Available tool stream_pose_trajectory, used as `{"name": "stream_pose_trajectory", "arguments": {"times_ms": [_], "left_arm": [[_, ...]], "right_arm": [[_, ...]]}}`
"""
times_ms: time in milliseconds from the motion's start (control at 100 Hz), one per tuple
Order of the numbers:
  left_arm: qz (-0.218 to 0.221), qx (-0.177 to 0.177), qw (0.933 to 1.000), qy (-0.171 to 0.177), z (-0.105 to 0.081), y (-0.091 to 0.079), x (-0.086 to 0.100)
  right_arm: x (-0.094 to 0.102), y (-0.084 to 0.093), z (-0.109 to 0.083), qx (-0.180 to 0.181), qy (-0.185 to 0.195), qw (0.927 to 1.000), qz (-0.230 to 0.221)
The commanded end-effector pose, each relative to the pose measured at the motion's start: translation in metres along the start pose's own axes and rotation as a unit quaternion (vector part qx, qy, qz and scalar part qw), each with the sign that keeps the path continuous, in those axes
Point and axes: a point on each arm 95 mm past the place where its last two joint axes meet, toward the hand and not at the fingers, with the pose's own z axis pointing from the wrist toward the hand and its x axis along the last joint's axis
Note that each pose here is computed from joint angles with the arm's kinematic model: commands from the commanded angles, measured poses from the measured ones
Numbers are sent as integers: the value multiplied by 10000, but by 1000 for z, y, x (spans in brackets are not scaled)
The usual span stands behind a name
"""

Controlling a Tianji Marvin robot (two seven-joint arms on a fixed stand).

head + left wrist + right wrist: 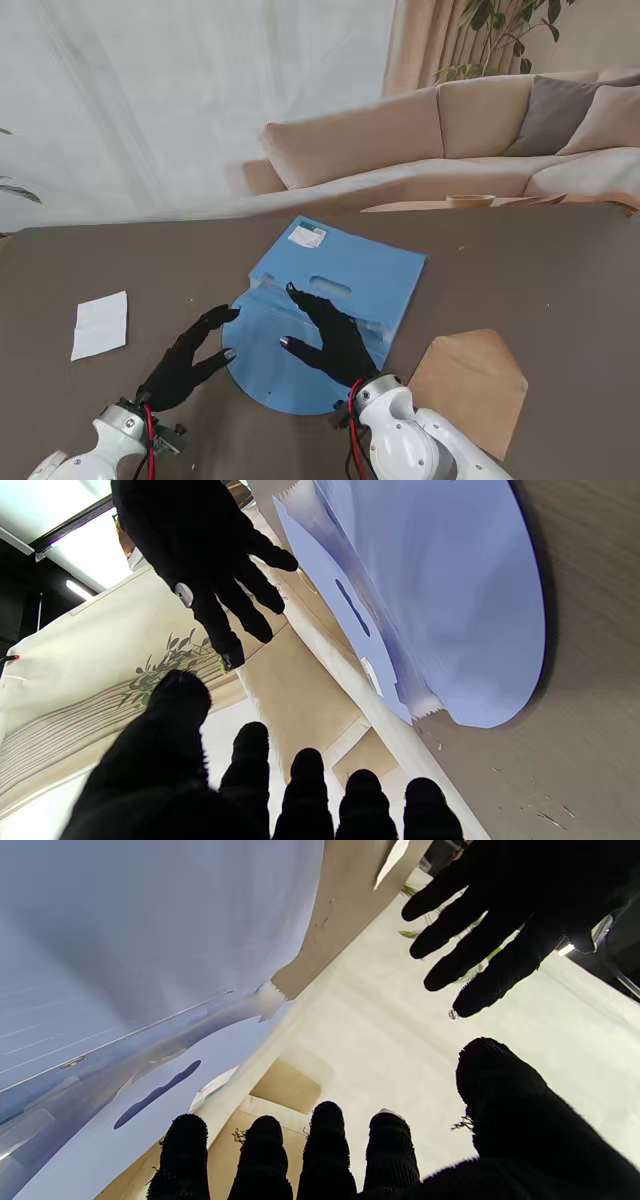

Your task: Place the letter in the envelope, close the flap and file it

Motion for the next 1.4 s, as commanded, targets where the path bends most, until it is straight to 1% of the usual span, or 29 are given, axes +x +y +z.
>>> {"name": "stream_pose_trajectory", "arguments": {"times_ms": [0, 240, 560, 740, 820, 880, 960, 1110, 1170, 1270, 1390], "left_arm": [[-61, -56, 10000, 7, -2, 3, 0], [-57, -96, 9999, 12, -5, 2, 2], [-35, -135, 9999, 24, -6, 1, 2], [-37, -116, 9999, 35, -6, -1, 1], [-71, -94, 9999, -7, -5, -2, 0], [-65, -71, 10000, -16, -5, -3, -1], [-73, -59, 10000, -34, -5, -4, -2], [-72, -42, 10000, -11, -6, -5, -1], [-76, -41, 10000, -10, -6, -6, -1], [-66, -34, 10000, -18, -6, -5, -1], [-80, -81, 9999, -88, -5, -4, -1]], "right_arm": [[4, -4, -1, 87, 2, 10000, 29], [6, -4, -3, 40, 18, 10000, -40], [8, -4, -5, -42, -39, 10000, -23], [10, -3, -6, -286, -73, 9995, -67], [11, 1, -10, -408, -136, 9990, -127], [12, 8, -14, -522, -230, 9981, -219], [12, 23, -24, -708, -383, 9958, -443], [6, 59, -48, -999, -818, 9870, -959], [2, 74, -59, -1089, -1047, 9814, -1188], [-9, 102, -76, -1218, -1459, 9696, -1543], [-29, 136, -94, -1200, -2061, 9516, -1938]]}}
